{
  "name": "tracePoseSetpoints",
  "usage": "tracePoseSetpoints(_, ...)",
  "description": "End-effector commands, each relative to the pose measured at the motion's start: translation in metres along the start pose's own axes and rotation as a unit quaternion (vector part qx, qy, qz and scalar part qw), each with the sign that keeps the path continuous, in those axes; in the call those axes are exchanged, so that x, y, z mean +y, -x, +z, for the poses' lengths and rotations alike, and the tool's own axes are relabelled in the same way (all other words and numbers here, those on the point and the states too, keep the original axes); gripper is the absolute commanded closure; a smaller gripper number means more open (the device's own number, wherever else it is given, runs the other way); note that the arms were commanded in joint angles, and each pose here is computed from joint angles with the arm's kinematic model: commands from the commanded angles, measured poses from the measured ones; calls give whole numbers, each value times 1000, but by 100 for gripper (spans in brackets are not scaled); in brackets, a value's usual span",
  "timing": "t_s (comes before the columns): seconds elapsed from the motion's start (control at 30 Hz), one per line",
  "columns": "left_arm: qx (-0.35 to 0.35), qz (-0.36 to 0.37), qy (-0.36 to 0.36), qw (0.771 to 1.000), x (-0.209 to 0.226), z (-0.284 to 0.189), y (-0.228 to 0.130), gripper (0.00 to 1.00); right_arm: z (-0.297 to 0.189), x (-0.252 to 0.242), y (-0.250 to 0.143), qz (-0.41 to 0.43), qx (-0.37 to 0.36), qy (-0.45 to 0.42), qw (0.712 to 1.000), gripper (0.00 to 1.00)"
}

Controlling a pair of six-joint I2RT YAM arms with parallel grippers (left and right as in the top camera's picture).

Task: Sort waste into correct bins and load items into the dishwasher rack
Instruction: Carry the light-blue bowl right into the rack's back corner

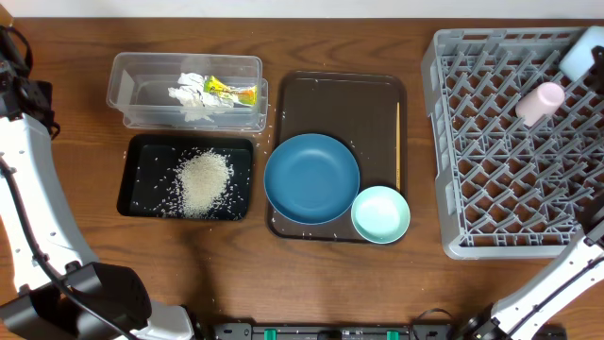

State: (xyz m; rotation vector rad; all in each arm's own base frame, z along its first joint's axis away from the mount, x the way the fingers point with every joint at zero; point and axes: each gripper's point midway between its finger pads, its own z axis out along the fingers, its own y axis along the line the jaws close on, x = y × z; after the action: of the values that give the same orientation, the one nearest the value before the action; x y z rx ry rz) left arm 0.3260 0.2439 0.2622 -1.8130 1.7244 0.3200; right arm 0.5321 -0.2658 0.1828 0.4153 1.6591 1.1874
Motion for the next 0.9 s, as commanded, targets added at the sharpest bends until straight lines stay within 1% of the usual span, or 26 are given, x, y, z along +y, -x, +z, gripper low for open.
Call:
tracePoseSetpoints(0.0, -3, 5, 5, 1000, 2, 0, 1, 8, -19, -14, -1, 49, 4, -1, 999, 99)
tracePoseSetpoints(0.2, -3, 5, 5, 1000, 2, 0, 1, 8, -35, -18, 5, 59, -2, -5, 998, 98)
tracePoseSetpoints(0.47, -3, 5, 5, 1000, 2, 0, 1, 8, -63, -21, 16, 53, -18, -12, 998, 98)
tracePoseSetpoints(0.53, -3, 5, 5, 1000, 2, 0, 1, 8, -74, -14, 19, 23, -14, -5, 1000, 92)
tracePoseSetpoints(0.6, -3, 5, 5, 1000, 2, 0, 1, 8, -84, -2, 20, -32, -1, 11, 999, 61)
tracePoseSetpoints(0.63, -3, 5, 5, 1000, 2, 0, 1, 8, -89, 4, 20, -61, 6, 17, 998, 53)
tracePoseSetpoints(0.7, -3, 5, 5, 1000, 2, 0, 1, 8, -98, 12, 19, -91, 15, 24, 995, 49)
tracePoseSetpoints(0.73, -3, 5, 5, 1000, 2, 0, 1, 8, -102, 14, 20, -95, 16, 24, 995, 49)
tracePoseSetpoints(0.8, -3, 5, 5, 1000, 2, 0, 1, 8, -111, 14, 22, -94, 14, 21, 995, 58)
tracePoseSetpoints(0.83, -3, 5, 5, 1000, 2, 0, 1, 8, -115, 13, 23, -90, 11, 19, 996, 59)
tracePoseSetpoints(0.87, -3, 5, 5, 1000, 2, 0, 1, 8, -120, 11, 24, -85, 9, 16, 996, 57)
